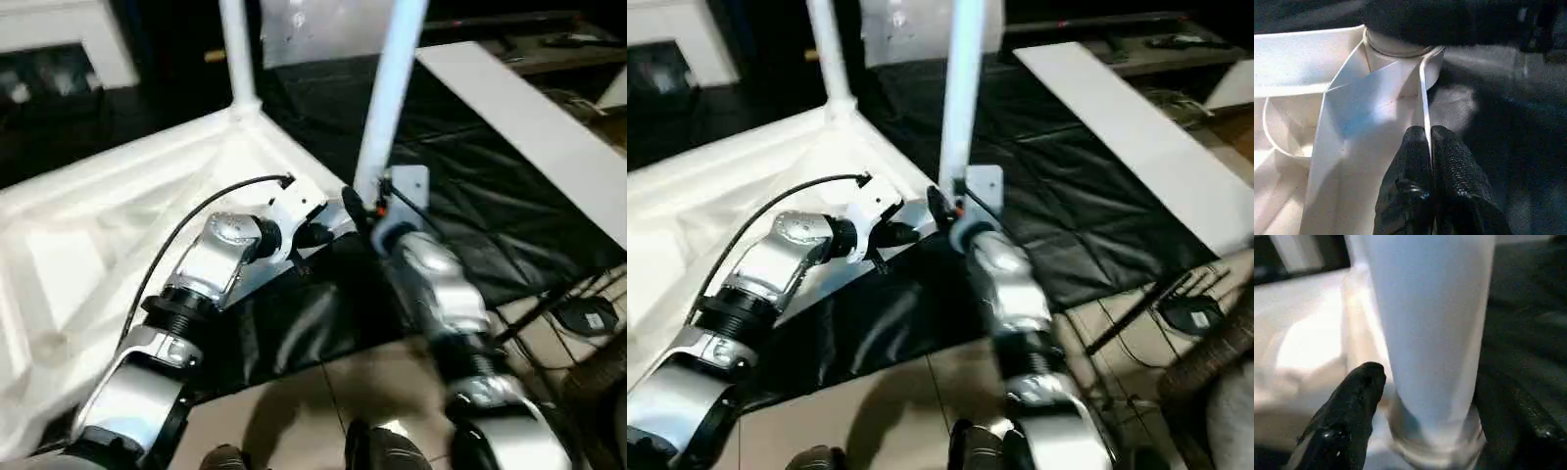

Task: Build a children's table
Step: Rotate leg to tighten

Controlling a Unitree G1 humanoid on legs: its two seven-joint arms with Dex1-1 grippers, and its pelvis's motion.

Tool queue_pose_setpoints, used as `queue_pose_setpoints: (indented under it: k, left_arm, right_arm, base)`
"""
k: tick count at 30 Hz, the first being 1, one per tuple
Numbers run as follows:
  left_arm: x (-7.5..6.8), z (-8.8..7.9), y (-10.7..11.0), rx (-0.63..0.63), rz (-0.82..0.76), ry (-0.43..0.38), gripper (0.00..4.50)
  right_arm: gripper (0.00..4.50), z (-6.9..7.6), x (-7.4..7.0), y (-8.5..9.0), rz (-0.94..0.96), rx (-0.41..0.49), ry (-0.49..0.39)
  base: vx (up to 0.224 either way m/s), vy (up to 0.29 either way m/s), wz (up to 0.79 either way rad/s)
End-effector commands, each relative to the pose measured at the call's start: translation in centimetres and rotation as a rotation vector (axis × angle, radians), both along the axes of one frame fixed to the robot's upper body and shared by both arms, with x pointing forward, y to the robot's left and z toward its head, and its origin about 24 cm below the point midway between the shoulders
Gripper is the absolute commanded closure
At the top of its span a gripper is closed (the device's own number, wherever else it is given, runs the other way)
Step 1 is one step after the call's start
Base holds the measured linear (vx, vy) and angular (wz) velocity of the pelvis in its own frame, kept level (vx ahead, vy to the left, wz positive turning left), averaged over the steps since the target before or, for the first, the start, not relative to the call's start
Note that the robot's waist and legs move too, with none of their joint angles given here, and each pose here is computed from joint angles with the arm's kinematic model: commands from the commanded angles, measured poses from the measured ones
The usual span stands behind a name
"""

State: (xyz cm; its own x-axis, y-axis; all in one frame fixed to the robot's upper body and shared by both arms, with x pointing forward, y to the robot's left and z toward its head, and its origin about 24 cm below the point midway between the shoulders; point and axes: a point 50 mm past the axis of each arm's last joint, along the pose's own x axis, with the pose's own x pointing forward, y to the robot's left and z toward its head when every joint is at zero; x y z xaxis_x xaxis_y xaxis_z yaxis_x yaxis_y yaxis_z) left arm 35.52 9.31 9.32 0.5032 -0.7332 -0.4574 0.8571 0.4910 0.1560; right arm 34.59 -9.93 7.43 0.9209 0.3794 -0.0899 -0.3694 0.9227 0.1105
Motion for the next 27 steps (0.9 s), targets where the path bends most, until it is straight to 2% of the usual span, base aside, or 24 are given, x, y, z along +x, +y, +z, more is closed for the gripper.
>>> queue_pose_setpoints:
  k: [1, 5, 7, 9, 10, 11, 12, 13, 18, 23, 25, 26, 27]
  left_arm:
    - [0.2, 1.2, 0.2, 0.025, -0.059, -0.069, 4.50]
    - [0.5, 1.1, 2.0, 0.084, -0.082, -0.097, 4.50]
    - [0.9, 1.1, 2.8, 0.130, -0.087, -0.141, 4.50]
    - [1.2, 1.3, 3.2, 0.139, -0.068, -0.167, 4.50]
    - [1.6, 1.8, 3.6, 0.144, -0.054, -0.223, 4.50]
    - [1.7, 1.8, 3.7, 0.145, -0.053, -0.227, 4.50]
    - [1.8, 2.4, 4.0, 0.141, -0.075, -0.271, 4.07]
    - [1.9, 2.5, 4.2, 0.141, -0.081, -0.275, 4.07]
    - [1.6, 2.7, 5.0, 0.131, -0.122, -0.282, 3.53]
    - [1.5, 3.3, 5.6, -0.006, -0.061, -0.281, 3.14]
    - [1.3, 3.5, 6.0, -0.117, 0.023, -0.264, 3.10]
    - [0.7, 3.5, 6.6, -0.250, 0.127, -0.238, 3.00]
    - [0.1, 3.5, 6.8, -0.303, 0.161, -0.228, 2.77]
  right_arm:
    - [1.20, 0.0, -0.7, 0.0, 0.085, 0.017, -0.020]
    - [0.90, -0.4, -3.0, -2.6, 0.180, -0.016, -0.044]
    - [0.66, -0.7, -4.3, -3.7, 0.234, -0.029, -0.041]
    - [0.56, -0.7, -4.9, -4.1, 0.258, -0.033, -0.039]
    - [0.46, -0.7, -5.6, -4.4, 0.277, -0.032, -0.044]
    - [0.32, -0.7, -5.6, -4.4, 0.279, -0.032, -0.045]
    - [0.18, -0.5, -6.2, -4.5, 0.283, -0.037, -0.051]
    - [0.18, -0.5, -6.5, -4.5, 0.286, -0.042, -0.055]
    - [0.00, -0.4, -7.2, -4.2, 0.258, -0.034, -0.064]
    - [0.00, 0.0, -7.6, -4.4, 0.175, -0.005, -0.085]
    - [0.00, 0.0, -7.7, -4.5, 0.113, -0.019, -0.049]
    - [0.00, -0.1, -8.0, -4.3, 0.099, -0.044, -0.009]
    - [0.00, 0.0, -8.2, -4.1, 0.109, -0.055, -0.013]
  base:
    - [0.070, -0.010, -0.01]
    - [0.018, -0.002, 0.00]
    - [0.000, 0.000, 0.00]
    - [0.000, 0.000, 0.00]
    - [-0.054, -0.008, -0.06]
    - [-0.054, -0.008, -0.06]
    - [-0.063, -0.014, -0.06]
    - [-0.063, -0.023, -0.06]
    - [-0.044, -0.022, -0.01]
    - [0.000, 0.000, 0.00]
    - [0.000, 0.027, -0.01]
    - [0.001, 0.053, -0.02]
    - [0.000, 0.000, 0.00]
